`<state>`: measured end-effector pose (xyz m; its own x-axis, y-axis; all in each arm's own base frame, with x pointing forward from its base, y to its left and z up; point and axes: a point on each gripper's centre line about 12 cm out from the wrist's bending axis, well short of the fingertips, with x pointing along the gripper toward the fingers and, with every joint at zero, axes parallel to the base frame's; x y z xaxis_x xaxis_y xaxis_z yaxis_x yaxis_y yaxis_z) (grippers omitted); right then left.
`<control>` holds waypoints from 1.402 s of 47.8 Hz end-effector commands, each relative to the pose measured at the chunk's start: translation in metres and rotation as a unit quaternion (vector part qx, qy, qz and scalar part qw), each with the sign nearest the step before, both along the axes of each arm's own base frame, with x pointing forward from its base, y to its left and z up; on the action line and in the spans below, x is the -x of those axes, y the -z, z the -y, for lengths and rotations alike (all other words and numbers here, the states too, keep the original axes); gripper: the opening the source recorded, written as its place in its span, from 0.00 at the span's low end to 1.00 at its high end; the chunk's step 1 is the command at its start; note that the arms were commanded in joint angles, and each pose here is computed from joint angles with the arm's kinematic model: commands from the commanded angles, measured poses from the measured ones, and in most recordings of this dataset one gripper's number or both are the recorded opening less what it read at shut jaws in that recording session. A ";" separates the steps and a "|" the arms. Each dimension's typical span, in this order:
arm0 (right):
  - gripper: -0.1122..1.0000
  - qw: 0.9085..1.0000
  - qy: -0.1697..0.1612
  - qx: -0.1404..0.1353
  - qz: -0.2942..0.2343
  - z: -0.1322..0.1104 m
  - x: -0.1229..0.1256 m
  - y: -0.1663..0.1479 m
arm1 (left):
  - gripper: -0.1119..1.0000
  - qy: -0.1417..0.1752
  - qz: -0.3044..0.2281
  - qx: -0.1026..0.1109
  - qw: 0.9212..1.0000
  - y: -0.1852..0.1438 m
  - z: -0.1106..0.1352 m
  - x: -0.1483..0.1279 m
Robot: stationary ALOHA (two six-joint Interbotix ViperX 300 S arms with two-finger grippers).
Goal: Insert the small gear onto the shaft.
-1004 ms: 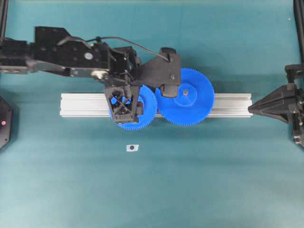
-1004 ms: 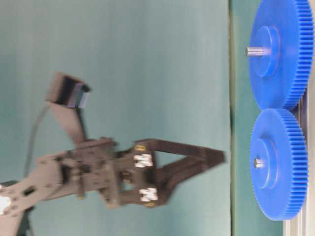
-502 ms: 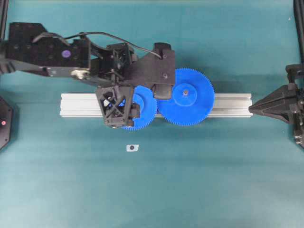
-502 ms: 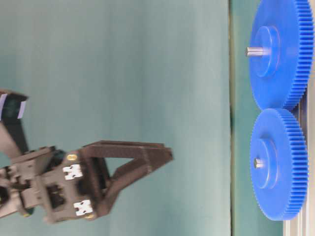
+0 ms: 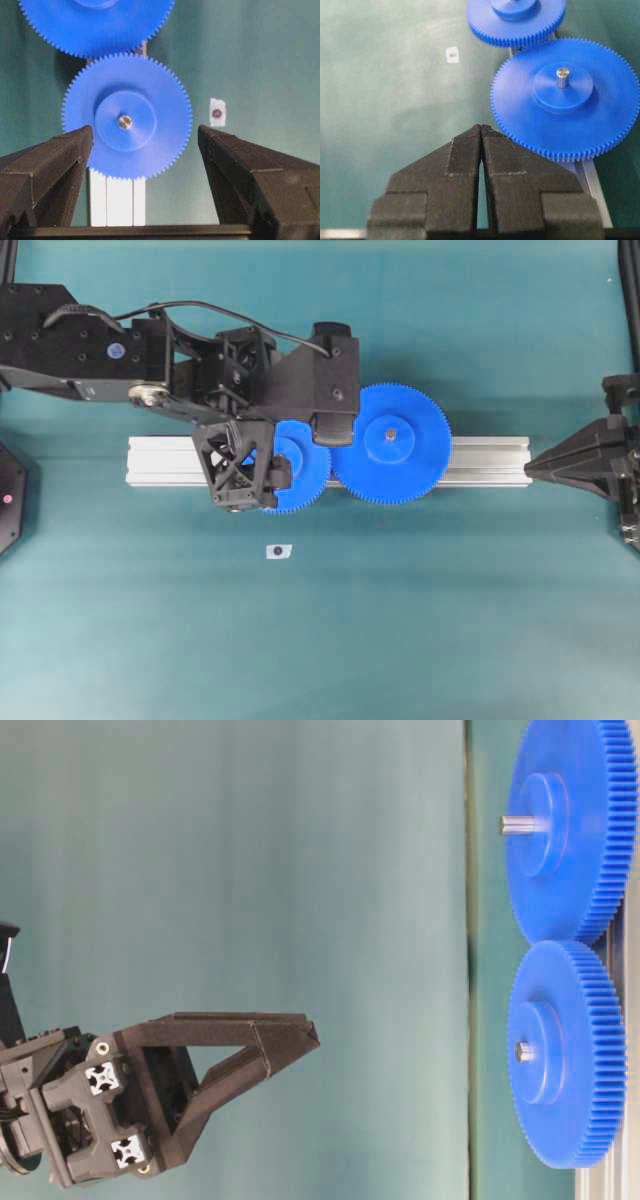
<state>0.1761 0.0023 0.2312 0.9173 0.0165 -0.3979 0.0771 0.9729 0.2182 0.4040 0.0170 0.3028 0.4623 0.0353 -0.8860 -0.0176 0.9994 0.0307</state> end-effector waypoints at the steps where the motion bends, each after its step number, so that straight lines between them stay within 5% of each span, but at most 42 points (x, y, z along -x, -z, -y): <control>1: 0.15 1.000 0.001 -0.006 0.006 0.000 -0.002 -0.005 | 0.82 0.002 0.028 -0.002 1.000 -0.021 0.001 0.003; 67: 0.15 1.000 0.002 -0.006 0.008 0.000 -0.002 -0.004 | 0.82 0.000 -0.002 -0.002 1.000 -0.009 0.001 0.004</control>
<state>0.1759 0.0023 0.2314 0.9179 0.0169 -0.3965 0.0770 0.9725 0.2198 0.4011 0.0164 0.3013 0.4377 0.0340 -0.8985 -0.0172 0.9994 0.0295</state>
